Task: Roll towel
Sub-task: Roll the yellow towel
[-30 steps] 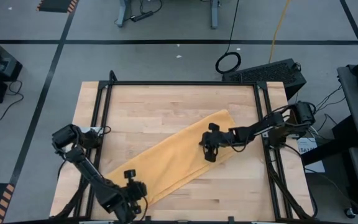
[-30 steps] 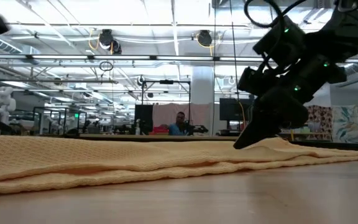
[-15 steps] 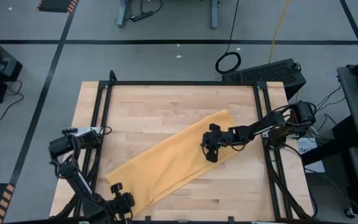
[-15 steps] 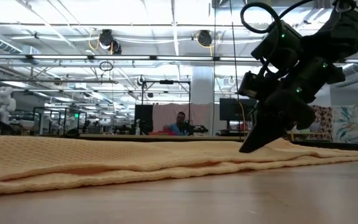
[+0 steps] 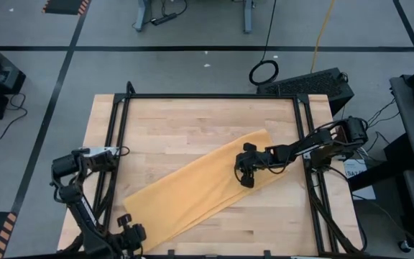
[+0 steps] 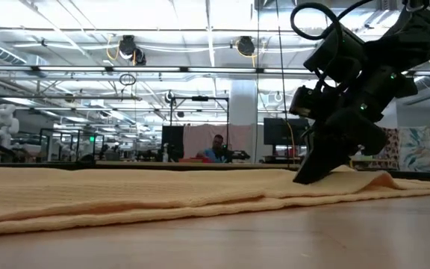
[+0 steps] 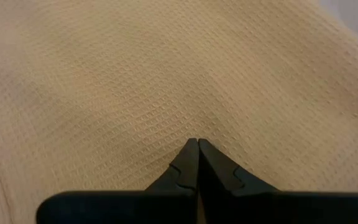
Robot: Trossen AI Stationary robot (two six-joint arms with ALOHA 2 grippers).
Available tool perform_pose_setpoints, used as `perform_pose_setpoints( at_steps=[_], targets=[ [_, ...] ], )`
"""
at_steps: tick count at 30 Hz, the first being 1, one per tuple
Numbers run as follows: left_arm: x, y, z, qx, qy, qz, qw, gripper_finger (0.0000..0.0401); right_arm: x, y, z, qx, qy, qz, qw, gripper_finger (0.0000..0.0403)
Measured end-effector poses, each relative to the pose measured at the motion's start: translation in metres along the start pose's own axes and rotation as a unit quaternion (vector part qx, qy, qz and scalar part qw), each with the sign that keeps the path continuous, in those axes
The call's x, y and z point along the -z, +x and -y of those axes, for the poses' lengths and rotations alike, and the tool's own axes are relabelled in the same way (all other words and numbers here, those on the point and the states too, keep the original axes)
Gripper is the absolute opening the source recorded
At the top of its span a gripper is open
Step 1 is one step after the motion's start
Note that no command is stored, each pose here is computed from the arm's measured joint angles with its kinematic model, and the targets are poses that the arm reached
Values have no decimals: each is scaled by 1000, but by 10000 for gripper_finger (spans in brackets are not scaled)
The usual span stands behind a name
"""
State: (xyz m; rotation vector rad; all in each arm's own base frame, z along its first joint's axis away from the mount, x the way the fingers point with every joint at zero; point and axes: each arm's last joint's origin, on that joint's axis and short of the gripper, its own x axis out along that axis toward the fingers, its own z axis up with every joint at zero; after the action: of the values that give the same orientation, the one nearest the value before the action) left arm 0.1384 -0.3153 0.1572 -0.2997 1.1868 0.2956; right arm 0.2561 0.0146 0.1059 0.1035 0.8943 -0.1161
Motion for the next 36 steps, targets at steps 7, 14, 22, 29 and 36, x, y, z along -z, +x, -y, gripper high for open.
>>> perform_pose_setpoints(
  at_steps=[7, 14, 22, 29, 36],
  targets=[
    [-19, -6, -7, -21, 37, 56, 998, 47, -18, -30, -7, -24, 5, 68, 997, 0],
    [-45, 4, -14, -53, 63, 107, 991, 47, 2, -59, -14, 11, 24, -14, 1000, 0],
    [-65, 29, -21, -39, 74, 67, 994, 47, 37, -66, -5, 122, 37, -112, 985, 0],
    [-49, 43, -31, -13, 14, -16, 1000, 47, 66, -60, 5, 168, 71, -115, 977, 0],
    [-32, 37, -26, -1, -12, -31, 999, 47, 69, -60, 5, 166, 73, -107, 978, 0]
  ],
)
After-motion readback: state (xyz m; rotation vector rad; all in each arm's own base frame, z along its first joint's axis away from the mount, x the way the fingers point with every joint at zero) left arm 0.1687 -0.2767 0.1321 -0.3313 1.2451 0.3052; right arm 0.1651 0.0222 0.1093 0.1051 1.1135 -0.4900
